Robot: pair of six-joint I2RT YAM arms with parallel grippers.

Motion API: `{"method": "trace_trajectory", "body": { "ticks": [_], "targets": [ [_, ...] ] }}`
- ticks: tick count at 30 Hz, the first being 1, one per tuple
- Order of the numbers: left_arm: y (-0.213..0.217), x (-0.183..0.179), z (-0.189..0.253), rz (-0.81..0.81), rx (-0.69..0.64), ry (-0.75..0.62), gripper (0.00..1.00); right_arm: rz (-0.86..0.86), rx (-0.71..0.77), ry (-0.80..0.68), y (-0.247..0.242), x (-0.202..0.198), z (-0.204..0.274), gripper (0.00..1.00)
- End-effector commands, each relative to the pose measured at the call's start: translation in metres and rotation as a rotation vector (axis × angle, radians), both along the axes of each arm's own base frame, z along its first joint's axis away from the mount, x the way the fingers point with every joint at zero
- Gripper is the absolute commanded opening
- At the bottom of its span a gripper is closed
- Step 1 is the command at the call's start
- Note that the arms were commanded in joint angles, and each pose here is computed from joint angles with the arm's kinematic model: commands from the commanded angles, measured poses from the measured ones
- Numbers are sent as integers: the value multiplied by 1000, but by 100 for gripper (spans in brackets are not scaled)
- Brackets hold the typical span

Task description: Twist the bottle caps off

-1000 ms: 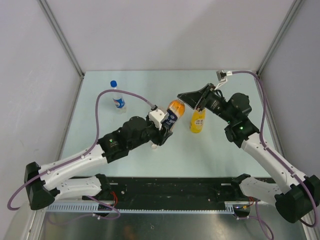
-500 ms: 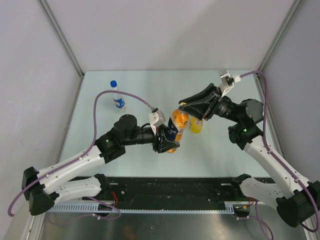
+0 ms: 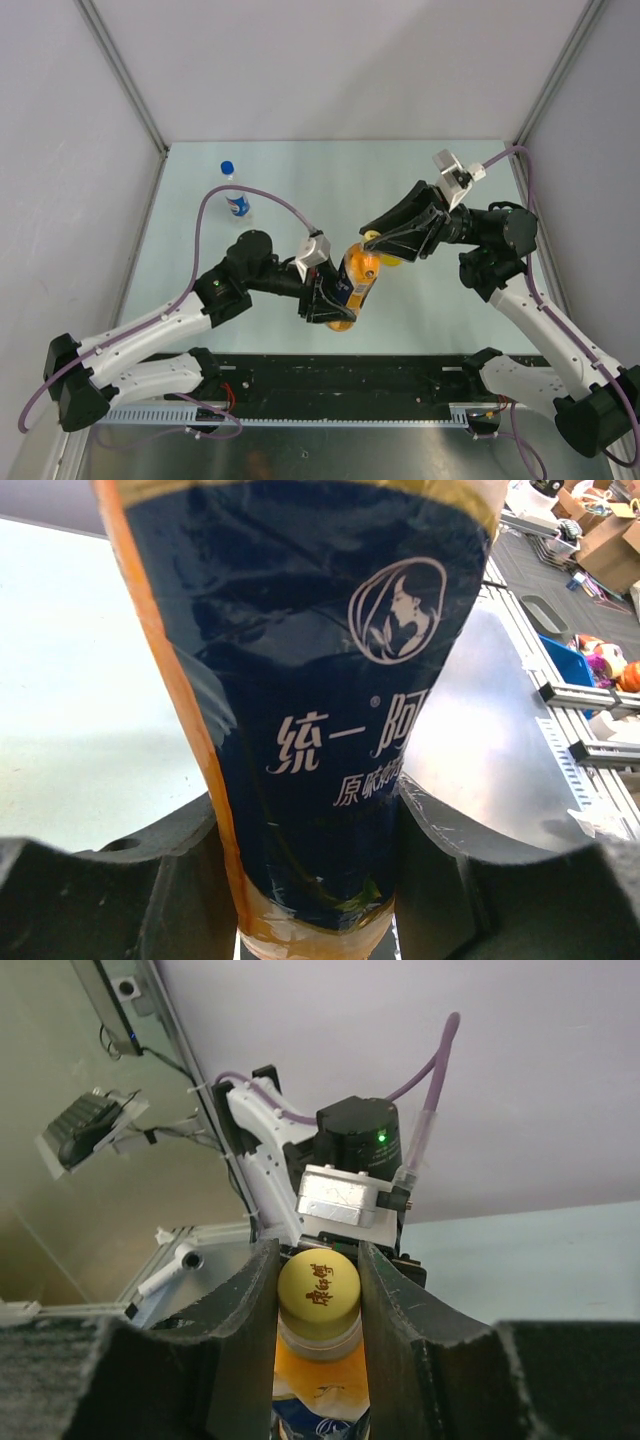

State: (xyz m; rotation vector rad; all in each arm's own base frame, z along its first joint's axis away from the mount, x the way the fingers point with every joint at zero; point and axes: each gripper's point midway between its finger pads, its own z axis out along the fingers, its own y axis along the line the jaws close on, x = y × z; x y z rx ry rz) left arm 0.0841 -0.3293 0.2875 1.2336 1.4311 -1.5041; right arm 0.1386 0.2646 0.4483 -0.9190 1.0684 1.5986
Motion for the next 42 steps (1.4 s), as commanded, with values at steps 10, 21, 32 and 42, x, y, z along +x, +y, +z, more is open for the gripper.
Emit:
{"method": "trace_trajectory", "body": {
  "ticks": [10,21,32,42],
  "targets": [
    [13,-28,52,-129,-223,-206,0,117,-64,-94,-2,-22,-15,0],
    [9,-15,45,-48,-207,-180,0,66,-9,-15,-11,-17,4,57],
    [2,0,34,7,-161,-159,0,-96,78,-32,-40,-19,34,99],
    [-1,32,22,185,-71,-141,0,-349,83,113,-48,31,31,99]
  ]
}}
